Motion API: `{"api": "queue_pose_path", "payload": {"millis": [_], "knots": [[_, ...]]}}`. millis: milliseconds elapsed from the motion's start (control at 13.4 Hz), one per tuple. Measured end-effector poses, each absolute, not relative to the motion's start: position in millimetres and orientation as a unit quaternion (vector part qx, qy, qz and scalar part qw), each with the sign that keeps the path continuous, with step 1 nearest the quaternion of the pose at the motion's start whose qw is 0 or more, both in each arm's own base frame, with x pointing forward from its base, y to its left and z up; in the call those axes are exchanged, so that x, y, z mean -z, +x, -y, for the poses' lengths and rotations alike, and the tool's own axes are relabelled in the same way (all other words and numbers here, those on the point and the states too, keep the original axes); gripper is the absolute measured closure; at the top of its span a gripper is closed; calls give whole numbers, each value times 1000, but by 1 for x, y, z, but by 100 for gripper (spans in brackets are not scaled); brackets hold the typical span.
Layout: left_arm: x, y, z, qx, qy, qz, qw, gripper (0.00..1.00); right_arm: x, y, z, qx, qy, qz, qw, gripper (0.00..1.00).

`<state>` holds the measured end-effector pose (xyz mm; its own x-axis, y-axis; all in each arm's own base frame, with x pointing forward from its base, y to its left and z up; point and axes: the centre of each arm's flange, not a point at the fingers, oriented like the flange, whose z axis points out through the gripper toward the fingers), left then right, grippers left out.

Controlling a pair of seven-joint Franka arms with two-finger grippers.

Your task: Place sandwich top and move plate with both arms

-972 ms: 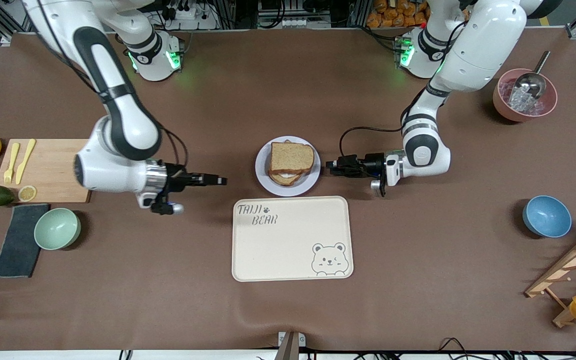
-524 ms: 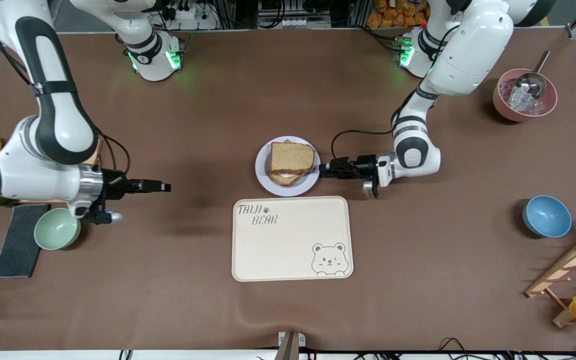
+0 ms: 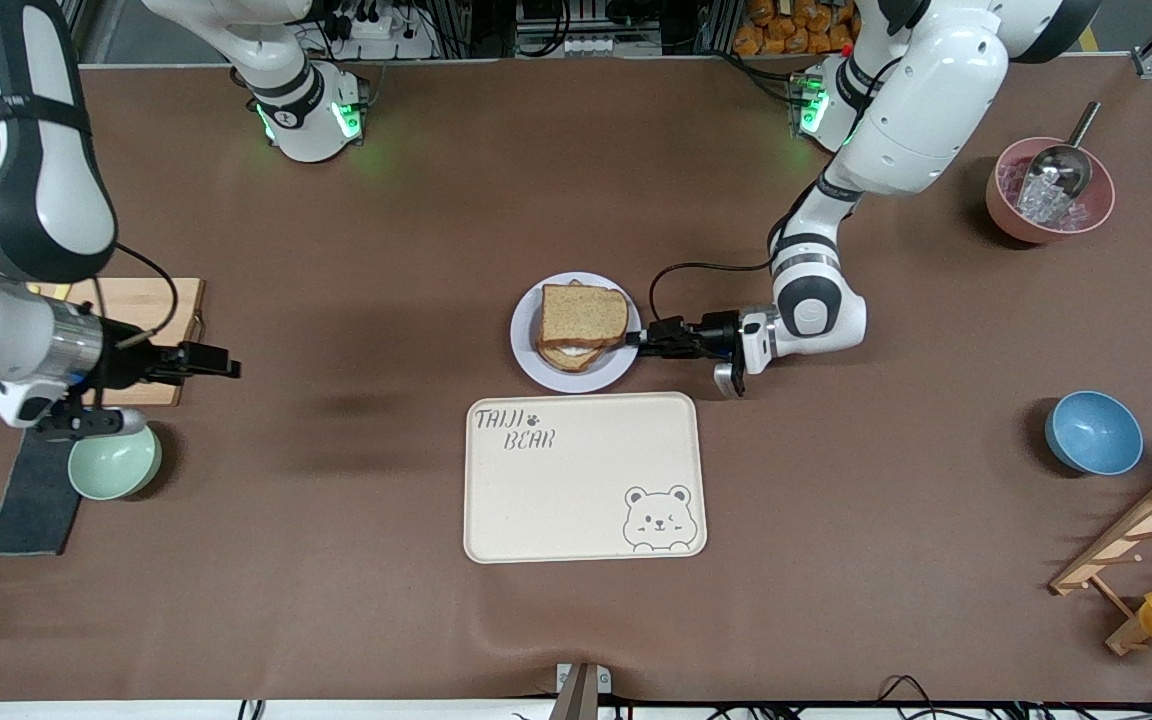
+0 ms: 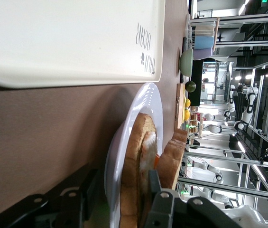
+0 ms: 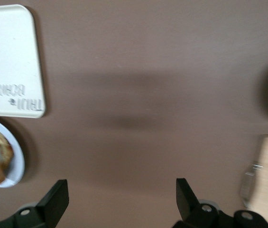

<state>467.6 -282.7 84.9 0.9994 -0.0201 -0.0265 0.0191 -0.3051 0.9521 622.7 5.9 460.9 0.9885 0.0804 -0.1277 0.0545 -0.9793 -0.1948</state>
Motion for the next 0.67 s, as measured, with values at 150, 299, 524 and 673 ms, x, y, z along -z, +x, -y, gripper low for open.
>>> {"api": "queue_pose_path", "payload": {"millis": [150, 299, 524, 673], "knots": [[-85, 468, 283, 13, 808, 5, 589, 57, -501, 621, -1, -62, -994, 43, 76, 0], [-84, 468, 283, 12, 808, 6, 589, 61, -535, 617, 7, -51, -996, 52, 59, 0], [-84, 468, 283, 12, 808, 7, 589, 64, -572, 610, 11, -33, -997, 58, 48, 0], [-84, 468, 283, 11, 808, 7, 589, 73, -594, 602, 14, -21, -997, 57, 46, 0]]}}
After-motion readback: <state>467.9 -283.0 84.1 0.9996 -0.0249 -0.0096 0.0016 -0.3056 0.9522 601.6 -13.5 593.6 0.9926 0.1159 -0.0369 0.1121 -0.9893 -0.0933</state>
